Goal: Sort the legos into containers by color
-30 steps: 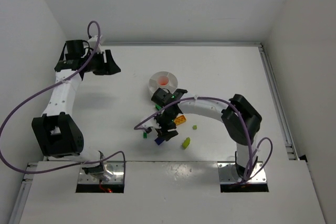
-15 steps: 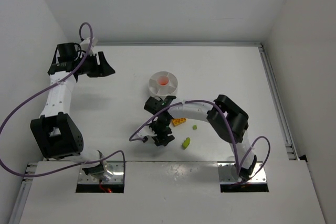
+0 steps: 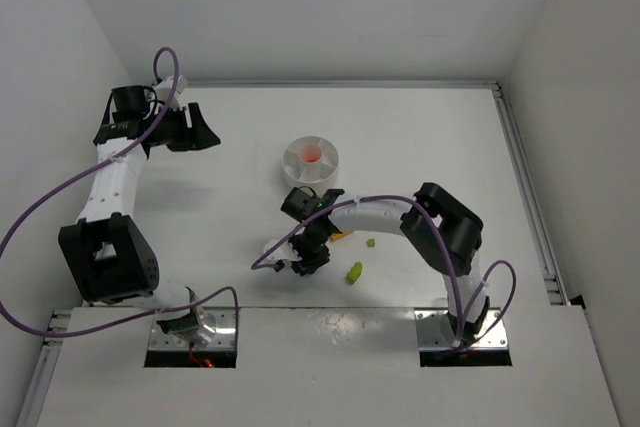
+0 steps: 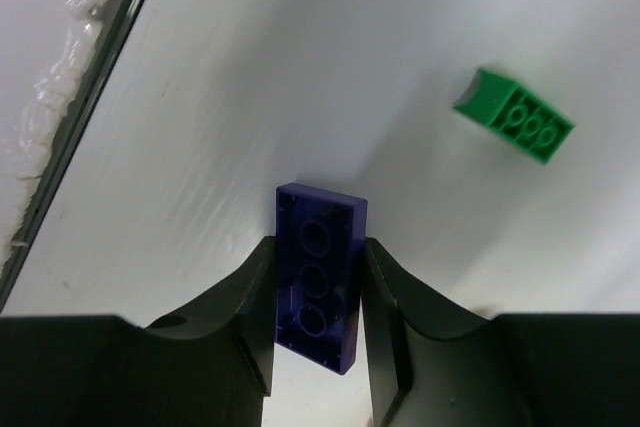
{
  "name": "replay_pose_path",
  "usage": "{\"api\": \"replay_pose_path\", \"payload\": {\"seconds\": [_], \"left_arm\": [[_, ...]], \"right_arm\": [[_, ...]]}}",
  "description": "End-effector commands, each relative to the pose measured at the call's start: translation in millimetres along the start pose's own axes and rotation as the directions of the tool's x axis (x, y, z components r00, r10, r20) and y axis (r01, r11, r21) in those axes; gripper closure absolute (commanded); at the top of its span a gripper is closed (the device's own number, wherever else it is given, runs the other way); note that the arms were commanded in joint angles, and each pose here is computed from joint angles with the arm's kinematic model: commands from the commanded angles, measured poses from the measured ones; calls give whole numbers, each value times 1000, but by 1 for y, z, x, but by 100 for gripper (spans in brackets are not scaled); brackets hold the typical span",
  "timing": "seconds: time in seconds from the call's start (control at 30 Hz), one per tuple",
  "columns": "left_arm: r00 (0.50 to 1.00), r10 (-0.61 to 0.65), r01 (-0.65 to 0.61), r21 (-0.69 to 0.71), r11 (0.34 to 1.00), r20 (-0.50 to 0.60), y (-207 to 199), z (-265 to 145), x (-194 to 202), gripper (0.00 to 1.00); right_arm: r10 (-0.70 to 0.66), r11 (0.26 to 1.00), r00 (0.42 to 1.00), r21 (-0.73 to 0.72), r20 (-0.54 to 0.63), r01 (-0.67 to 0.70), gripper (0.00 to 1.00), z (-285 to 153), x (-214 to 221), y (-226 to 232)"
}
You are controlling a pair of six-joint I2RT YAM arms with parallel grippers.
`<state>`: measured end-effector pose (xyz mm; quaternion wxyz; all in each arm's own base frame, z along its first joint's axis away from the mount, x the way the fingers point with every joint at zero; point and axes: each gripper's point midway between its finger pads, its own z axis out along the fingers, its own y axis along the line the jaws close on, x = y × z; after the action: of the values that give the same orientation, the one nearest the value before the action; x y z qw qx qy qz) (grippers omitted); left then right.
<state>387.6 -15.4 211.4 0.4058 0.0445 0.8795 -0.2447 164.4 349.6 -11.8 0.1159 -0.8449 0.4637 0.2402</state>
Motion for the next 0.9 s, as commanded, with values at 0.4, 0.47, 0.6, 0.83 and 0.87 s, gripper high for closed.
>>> {"api": "replay_pose_path", "payload": {"seconds": [0.4, 0.47, 0.6, 0.83, 0.87], "left_arm": [[987, 161, -161, 6, 987, -25, -23, 17, 15, 35], [979, 199, -199, 15, 980, -47, -30, 23, 21, 35], [943, 320, -318, 34, 947, -95, -53, 33, 44, 35], [941, 315, -310, 62, 949, -122, -63, 45, 58, 35], [945, 304, -297, 72, 952, -121, -66, 45, 59, 36]], "right_arm": [[100, 968, 990, 220, 102, -120, 89, -79, -21, 7], [152, 952, 979, 247, 138, -182, 90, -92, -26, 7], [316, 900, 924, 240, 213, -364, 91, -110, -18, 4], [620, 781, 729, -142, 291, -608, 91, -92, -26, 41], [658, 752, 696, -191, 287, -631, 91, -91, -25, 41]]}}
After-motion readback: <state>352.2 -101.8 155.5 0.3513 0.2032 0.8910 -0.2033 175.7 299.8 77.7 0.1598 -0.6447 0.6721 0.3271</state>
